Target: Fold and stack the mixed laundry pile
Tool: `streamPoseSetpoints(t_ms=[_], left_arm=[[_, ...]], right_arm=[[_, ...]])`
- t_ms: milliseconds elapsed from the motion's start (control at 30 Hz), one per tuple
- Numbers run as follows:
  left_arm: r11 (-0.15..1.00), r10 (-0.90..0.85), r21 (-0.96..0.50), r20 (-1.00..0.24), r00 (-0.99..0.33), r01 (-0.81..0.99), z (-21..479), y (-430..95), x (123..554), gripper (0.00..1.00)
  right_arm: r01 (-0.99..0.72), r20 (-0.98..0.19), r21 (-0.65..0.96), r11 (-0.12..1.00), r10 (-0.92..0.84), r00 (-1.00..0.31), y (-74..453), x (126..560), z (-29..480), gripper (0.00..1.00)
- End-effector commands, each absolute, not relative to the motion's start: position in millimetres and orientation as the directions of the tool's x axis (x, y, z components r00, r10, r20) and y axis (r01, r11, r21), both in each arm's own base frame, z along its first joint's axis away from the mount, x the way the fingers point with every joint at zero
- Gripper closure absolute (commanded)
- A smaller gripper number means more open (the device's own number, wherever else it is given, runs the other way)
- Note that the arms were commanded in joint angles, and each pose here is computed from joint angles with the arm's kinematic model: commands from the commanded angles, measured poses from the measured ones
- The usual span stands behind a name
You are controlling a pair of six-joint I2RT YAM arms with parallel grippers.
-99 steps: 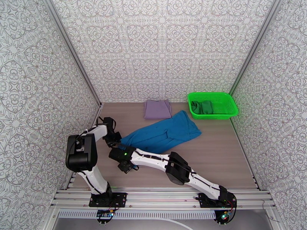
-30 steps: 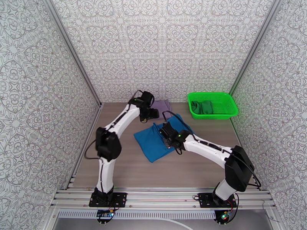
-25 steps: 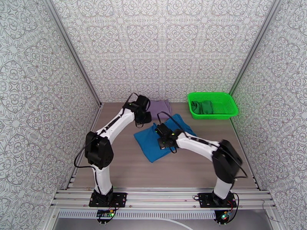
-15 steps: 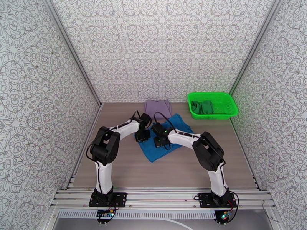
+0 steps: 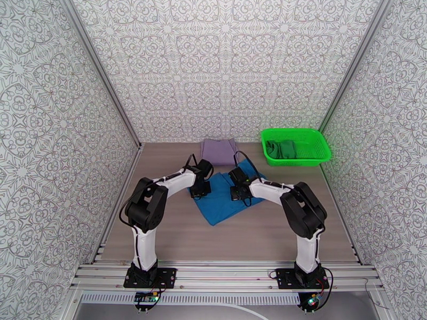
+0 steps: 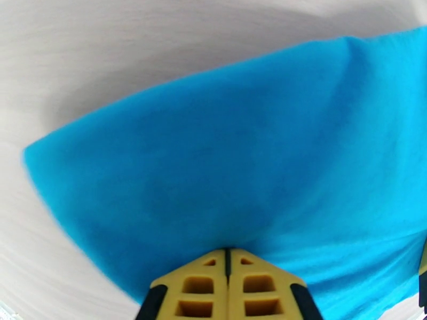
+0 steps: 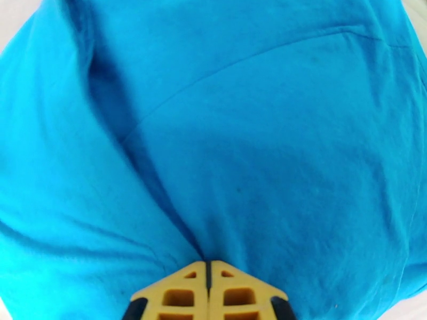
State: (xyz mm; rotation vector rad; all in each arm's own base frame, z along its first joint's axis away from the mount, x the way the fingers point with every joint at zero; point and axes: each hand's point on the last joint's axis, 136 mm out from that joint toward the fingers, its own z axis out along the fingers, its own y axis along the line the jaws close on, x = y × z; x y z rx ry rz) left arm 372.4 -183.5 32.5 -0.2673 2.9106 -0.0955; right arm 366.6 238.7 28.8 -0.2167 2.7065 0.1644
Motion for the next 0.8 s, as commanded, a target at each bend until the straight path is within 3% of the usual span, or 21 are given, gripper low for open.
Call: streamPoseSetpoints(t_ms=[0, 133, 433, 767], left_arm=[[0.986, -0.165, -0.056, -0.287, -0.944, -0.155, 80.0, -174.3, 369.7, 0.75], [0.982, -0.186, -0.024, -0.286, -0.940, -0.187, 83.8, -158.4, 364.5, 0.71], [0.963, -0.265, -0.083, -0.165, -0.950, -0.255, 8.2, -151.7, 386.0, 0.82], [0.964, -0.262, -0.078, -0.164, -0.951, -0.252, -3.7, -133.7, 445.3, 0.84]], right_arm=[[-0.232, -0.431, 0.121, 0.965, -0.160, -0.888, 242.1, 352.3, 52.2, 1.00], [-0.265, -0.448, 0.096, 0.959, -0.196, -0.872, 236.9, 346.0, 66.3, 1.00], [-0.257, -0.352, 0.055, 0.965, -0.222, -0.909, 230.0, 334.8, 13.8, 1.00], [-0.308, -0.225, 0.099, 0.946, -0.280, -0.933, 287.4, 255.0, -16.9, 1.00]])
